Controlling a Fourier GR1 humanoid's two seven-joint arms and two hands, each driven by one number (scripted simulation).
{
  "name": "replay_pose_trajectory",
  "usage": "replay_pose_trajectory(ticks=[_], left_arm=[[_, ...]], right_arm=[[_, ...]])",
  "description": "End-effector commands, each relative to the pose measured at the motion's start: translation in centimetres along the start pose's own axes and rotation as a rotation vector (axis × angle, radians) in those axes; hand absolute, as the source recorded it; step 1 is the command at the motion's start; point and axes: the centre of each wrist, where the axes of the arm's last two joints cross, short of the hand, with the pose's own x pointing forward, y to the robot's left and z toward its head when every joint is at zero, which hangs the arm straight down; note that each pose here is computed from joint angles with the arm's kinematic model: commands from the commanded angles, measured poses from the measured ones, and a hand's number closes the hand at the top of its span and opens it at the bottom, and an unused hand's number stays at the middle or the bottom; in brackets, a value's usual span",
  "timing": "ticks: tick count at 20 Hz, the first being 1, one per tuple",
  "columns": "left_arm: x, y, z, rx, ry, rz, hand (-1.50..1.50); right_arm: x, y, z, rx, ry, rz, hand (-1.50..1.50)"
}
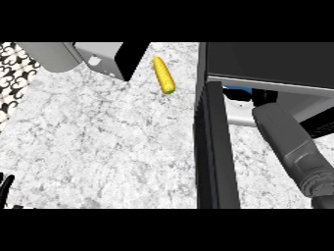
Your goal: Pick up the milk, place it into the microwave and close the microwave
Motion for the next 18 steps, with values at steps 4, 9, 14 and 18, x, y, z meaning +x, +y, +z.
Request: replay_pose_trajectory(ticks=[4,9,14,18], left_arm=[[-0.4,-0.6,0.0,-0.005,-0.003,0.009,-1.50],[-0.6,-0.4,0.8,0.006,0.002,0.006,-1.50],[-1.3,-0.6,0.5,0.017,-0.013,-0.013,-1.50],[-0.3,-0.5,1.8,0.012,-0.010,-0.005,-1.50]], right_arm=[[0.9,1.4,0.8,0.024,-0.011,-0.009,-1.50],[-0.4,-0.2,0.1,0.039,-0.008,-0.030,-1.50],[-0.2,1.3,2.0,0.028,-0.014,-0.079,-1.50],[-1.9,-1.9,-0.2,0.042,-0.010,-0.096,-1.50]])
